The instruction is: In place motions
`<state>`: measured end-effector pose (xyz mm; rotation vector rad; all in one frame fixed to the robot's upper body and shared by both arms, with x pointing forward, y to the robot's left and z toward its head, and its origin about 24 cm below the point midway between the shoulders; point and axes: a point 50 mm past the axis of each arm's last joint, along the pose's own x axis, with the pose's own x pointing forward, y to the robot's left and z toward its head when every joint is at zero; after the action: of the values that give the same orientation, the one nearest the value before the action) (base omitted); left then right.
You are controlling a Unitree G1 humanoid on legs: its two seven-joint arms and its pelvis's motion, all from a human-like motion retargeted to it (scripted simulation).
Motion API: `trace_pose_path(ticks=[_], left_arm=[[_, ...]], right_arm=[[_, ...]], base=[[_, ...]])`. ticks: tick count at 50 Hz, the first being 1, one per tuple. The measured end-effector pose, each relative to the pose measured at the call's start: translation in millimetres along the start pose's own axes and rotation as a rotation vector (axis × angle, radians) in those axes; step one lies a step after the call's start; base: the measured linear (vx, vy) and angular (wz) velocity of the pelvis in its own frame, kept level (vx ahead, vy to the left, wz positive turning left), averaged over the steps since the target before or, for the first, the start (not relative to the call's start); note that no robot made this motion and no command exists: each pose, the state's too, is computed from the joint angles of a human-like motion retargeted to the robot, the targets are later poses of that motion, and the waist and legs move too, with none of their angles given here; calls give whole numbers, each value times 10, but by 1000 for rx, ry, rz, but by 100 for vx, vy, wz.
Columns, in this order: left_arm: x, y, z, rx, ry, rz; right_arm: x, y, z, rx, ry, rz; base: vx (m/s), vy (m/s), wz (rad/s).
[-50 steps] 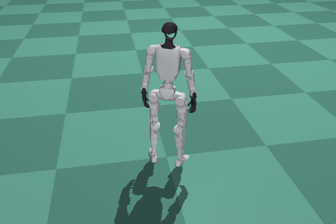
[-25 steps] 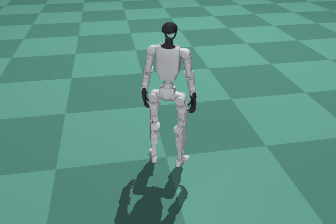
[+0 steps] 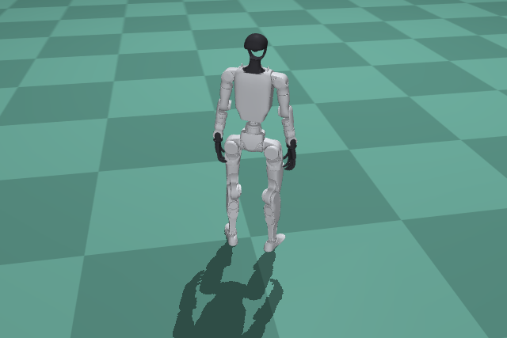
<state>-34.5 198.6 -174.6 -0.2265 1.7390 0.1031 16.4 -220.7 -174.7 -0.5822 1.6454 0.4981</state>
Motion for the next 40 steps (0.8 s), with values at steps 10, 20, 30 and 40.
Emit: trace_pose_path(ticks=[10, 20, 30, 40], left_arm=[[-1, 0, 12, 2, -4, 0], [-2, 7, 7, 2, -3, 2], [0, 2, 6, 2, -3, 0], [-3, 9, 20, 3, -9, 3]], right_arm=[[1, 4, 1, -3, 0, 2], [0, 0, -2, -3, 0, 0], [1, 3, 0, -5, -1, 1], [1, 6, 7, -7, -4, 2]], base=[[0, 0, 0], [0, 0, 0], [0, 0, 0], [0, 0, 0]])
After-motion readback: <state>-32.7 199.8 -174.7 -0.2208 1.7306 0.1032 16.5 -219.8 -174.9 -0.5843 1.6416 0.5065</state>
